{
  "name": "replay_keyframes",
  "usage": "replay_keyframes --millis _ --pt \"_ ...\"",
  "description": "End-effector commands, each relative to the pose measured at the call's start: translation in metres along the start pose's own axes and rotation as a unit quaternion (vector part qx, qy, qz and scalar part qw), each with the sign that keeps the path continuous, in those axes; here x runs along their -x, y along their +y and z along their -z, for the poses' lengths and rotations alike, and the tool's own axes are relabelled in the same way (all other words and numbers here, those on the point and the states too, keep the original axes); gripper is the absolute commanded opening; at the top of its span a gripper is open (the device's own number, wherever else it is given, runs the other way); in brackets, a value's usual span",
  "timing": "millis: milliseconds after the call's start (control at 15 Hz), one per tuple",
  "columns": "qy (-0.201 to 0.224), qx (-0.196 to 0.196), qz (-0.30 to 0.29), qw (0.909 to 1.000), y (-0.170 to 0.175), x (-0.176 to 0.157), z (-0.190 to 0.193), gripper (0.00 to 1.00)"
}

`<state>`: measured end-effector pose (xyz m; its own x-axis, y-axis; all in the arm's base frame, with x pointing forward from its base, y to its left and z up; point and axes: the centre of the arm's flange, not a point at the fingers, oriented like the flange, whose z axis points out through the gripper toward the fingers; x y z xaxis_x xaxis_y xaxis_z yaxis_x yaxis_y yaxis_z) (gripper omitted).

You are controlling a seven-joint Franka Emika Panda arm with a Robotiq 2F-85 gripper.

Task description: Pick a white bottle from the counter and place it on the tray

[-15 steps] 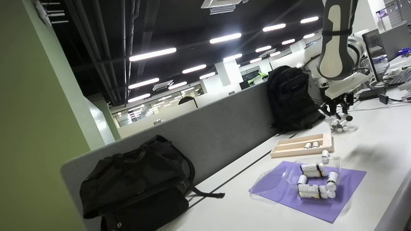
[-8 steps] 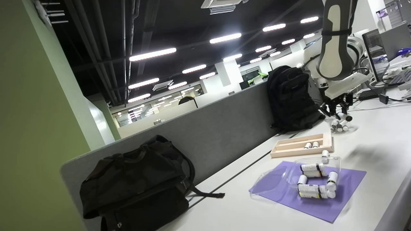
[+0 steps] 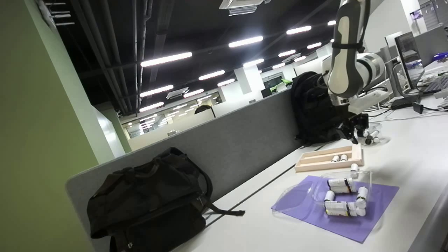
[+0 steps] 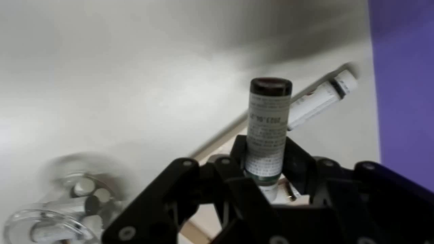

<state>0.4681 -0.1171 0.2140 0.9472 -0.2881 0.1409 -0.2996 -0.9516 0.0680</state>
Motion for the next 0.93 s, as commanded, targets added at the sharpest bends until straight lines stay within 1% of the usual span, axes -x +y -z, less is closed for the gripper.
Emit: replay_keyframes --millis 0,200,333,467,600,667,733,867 --pt "-0.004 -0.008 0.106 0.9944 -0.031 -0.052 -0.031 0.13" --pt "0.008 0.005 0.196 0.9805 -0.053 -0.085 -0.046 0.13" --pt "0.014 0.016 0.253 0.9672 -0.061 -0.108 -0.056 0.13" --pt "0.017 0.027 0.311 0.95 -0.066 -0.13 -0.063 0.13" --pt "0.009 0.035 0.366 0.9297 -0.069 -0.148 -0.07 0.13" --pt "0.014 0.028 0.324 0.9455 -0.069 -0.113 -0.061 0.38" --pt "0.012 0.029 0.341 0.9394 -0.07 -0.121 -0.065 0.38" --pt "0.011 0.03 0.354 0.9345 -0.071 -0.129 -0.069 0.38"
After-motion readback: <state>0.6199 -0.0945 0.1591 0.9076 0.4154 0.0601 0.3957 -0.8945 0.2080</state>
